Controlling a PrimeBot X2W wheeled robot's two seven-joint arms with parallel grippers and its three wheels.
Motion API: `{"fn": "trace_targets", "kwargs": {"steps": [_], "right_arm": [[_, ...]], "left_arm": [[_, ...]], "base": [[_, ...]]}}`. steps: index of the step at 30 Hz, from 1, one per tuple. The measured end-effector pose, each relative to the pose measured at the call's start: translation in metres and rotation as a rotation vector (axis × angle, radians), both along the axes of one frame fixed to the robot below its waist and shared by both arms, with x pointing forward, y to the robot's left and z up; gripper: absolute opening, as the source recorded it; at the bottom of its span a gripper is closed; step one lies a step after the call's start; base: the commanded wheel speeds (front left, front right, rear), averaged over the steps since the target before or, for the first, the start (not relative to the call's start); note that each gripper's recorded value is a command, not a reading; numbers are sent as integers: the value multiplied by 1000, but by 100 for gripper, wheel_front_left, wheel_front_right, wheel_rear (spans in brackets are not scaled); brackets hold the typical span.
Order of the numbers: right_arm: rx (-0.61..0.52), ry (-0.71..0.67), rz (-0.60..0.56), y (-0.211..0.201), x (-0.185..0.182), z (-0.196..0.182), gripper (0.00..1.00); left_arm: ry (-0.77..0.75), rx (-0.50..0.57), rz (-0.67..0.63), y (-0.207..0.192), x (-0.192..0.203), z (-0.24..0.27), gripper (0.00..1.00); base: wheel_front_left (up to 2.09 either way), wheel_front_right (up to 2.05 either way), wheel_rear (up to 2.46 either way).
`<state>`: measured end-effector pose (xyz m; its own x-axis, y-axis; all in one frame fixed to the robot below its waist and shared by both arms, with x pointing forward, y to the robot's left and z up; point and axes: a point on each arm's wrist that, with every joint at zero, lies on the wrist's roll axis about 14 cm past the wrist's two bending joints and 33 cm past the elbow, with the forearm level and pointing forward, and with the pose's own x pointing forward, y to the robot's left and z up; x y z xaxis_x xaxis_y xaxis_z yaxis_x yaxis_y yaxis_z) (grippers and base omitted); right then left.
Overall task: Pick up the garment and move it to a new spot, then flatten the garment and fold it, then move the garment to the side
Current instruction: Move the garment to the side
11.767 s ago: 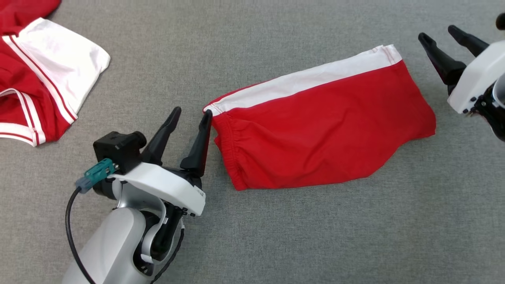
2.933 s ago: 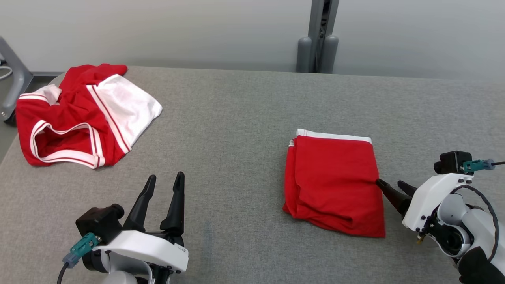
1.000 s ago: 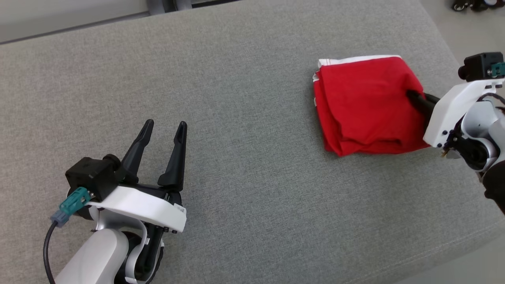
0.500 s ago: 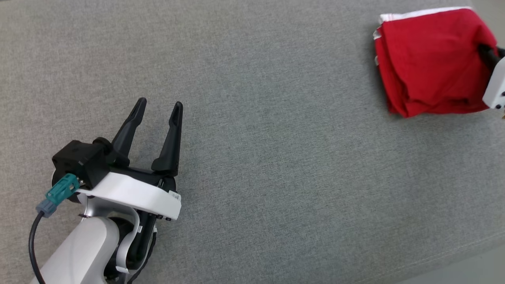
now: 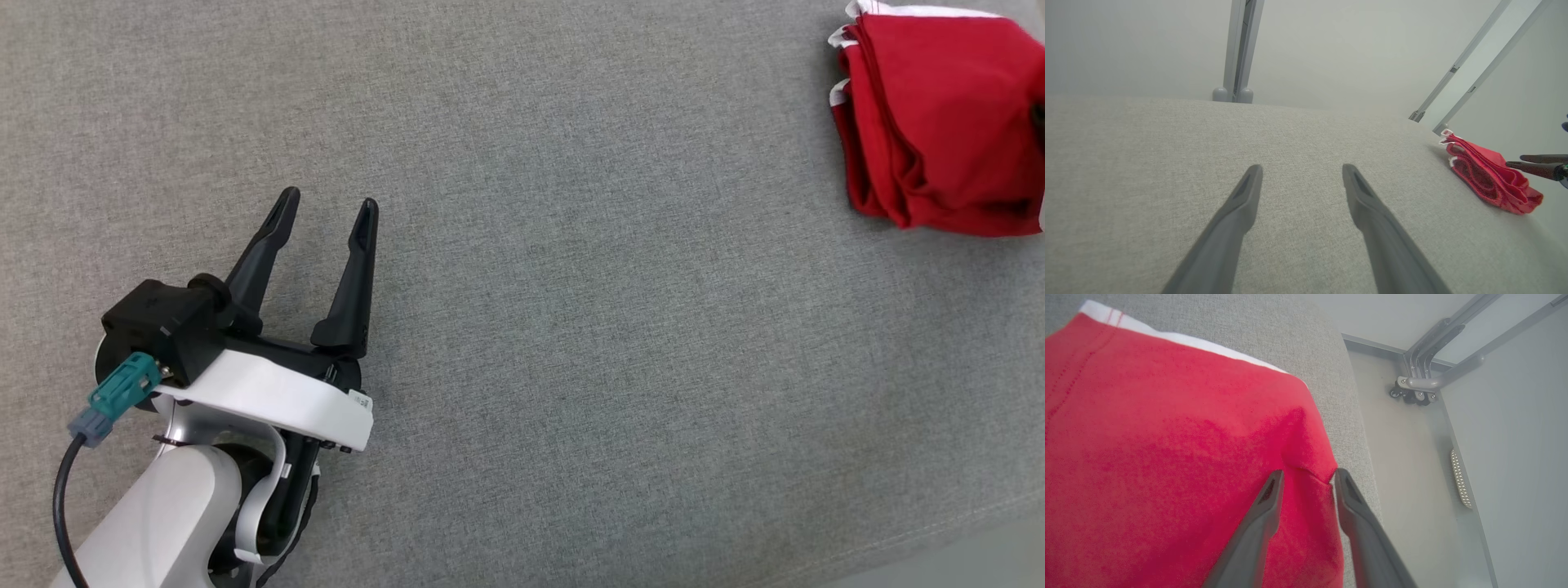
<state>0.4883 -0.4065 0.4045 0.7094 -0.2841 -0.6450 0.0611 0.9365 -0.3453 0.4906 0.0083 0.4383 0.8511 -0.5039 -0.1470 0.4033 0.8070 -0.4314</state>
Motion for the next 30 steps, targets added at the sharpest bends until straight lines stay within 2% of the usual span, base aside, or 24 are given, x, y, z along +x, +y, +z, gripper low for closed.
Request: {"fn": "trace_targets", "kwargs": {"steps": [7,12,22,30], "right_arm": [[-38,-6,0,-8,-7,4,100],[-39,-75,12,-6,-4,18,100],[36,-359,47,15,3,77,100],[157,-555,111,53,0,124,100]], "left_arm": [[-3,1,-15,-4,-2,3,100],[-10,4,-20,-6,-6,8,100],[-57,-17,51,8,-19,35,100],[-82,-16,186,47,-38,52,100]], "base": [[0,0,0],[0,0,0],[0,0,0],[0,0,0]]}}
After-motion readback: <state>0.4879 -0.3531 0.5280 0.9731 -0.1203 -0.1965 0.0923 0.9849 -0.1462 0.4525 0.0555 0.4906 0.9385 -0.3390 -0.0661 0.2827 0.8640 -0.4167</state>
